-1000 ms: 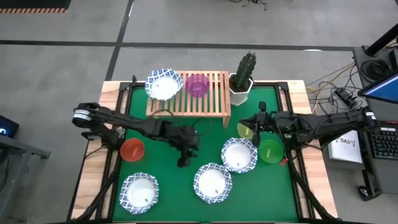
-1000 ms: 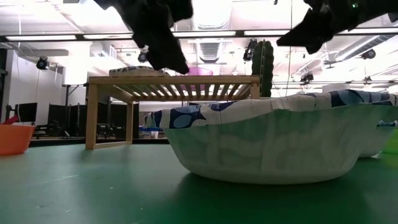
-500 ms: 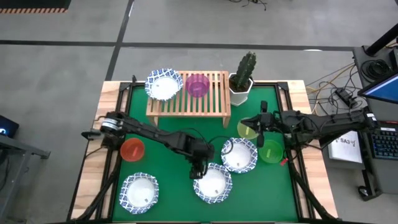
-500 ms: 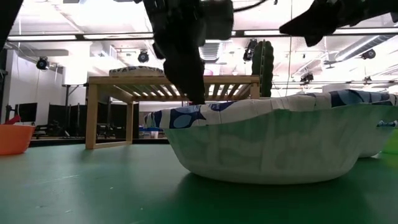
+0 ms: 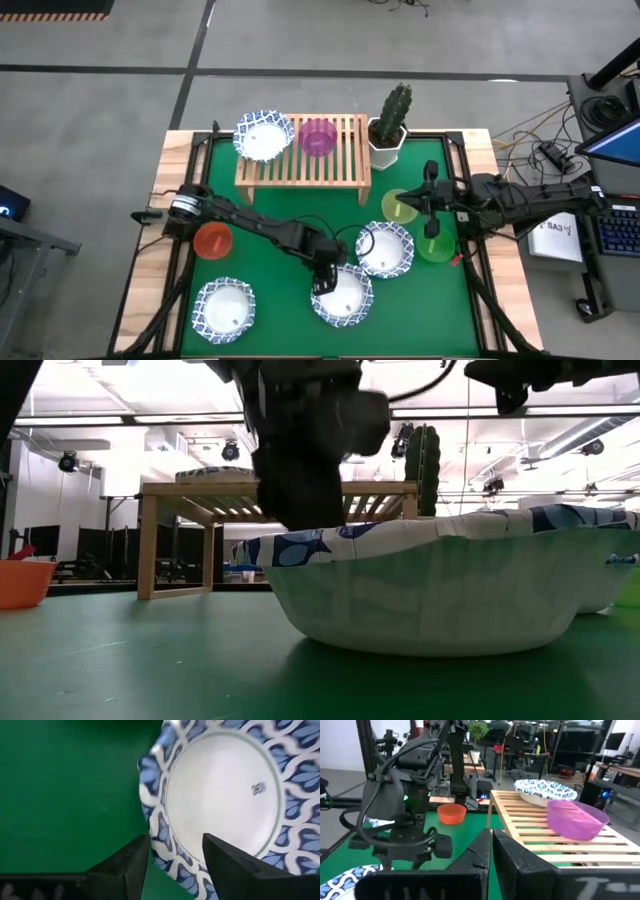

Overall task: Place and stack bowls onto a shelf
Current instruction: Stack the blue patterned bowl on top of the blue patterned bowl on the shelf

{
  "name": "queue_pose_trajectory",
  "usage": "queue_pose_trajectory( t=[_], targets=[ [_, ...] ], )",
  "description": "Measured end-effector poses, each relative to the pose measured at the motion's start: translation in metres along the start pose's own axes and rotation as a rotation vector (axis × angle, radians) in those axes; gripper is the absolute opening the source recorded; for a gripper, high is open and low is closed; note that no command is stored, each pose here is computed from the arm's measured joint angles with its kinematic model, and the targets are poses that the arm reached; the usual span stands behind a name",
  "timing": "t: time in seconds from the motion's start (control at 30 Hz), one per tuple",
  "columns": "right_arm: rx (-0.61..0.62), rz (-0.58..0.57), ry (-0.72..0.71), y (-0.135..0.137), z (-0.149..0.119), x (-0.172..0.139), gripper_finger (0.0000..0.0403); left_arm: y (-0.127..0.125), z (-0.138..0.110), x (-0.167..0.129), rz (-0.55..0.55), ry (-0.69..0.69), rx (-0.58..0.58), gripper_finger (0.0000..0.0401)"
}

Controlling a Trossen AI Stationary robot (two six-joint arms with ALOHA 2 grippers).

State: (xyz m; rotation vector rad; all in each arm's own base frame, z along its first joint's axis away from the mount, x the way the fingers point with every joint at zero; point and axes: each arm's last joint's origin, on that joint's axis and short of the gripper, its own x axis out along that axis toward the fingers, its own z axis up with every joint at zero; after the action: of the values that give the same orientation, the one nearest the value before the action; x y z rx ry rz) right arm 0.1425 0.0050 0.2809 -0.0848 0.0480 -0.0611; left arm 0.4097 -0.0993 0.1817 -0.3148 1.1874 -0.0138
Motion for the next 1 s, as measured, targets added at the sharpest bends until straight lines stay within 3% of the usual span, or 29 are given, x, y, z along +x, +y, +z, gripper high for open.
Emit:
queue_pose_trajectory(
  t=[0.27, 0.53, 0.63, 0.83, 1.0],
  targets=[
    [0.026, 0.002, 0.015, 0.000, -0.001, 0.000, 0.0009, -0.003, -0.002, 0.017, -0.013, 0.009, -0.021, 0.0127],
    [0.025, 0.003, 0.024, 0.000, -0.002, 0.000, 0.0009, -0.006, -0.003, 0.017, -0.023, 0.008, -0.026, 0.0013],
    [0.025, 0.003, 0.024, 0.000, -0.002, 0.000, 0.0009, -0.007, -0.002, 0.014, -0.026, 0.002, -0.025, 0.0008],
    [0.024, 0.003, 0.029, 0.000, -0.003, 0.000, 0.0009, -0.012, 0.000, -0.020, -0.048, -0.045, -0.009, 0.0001],
    [0.039, 0.003, 0.031, 0.000, -0.003, 0.000, 0.0009, -0.016, 0.001, -0.072, -0.084, -0.130, 0.024, 0.0001]
  ],
)
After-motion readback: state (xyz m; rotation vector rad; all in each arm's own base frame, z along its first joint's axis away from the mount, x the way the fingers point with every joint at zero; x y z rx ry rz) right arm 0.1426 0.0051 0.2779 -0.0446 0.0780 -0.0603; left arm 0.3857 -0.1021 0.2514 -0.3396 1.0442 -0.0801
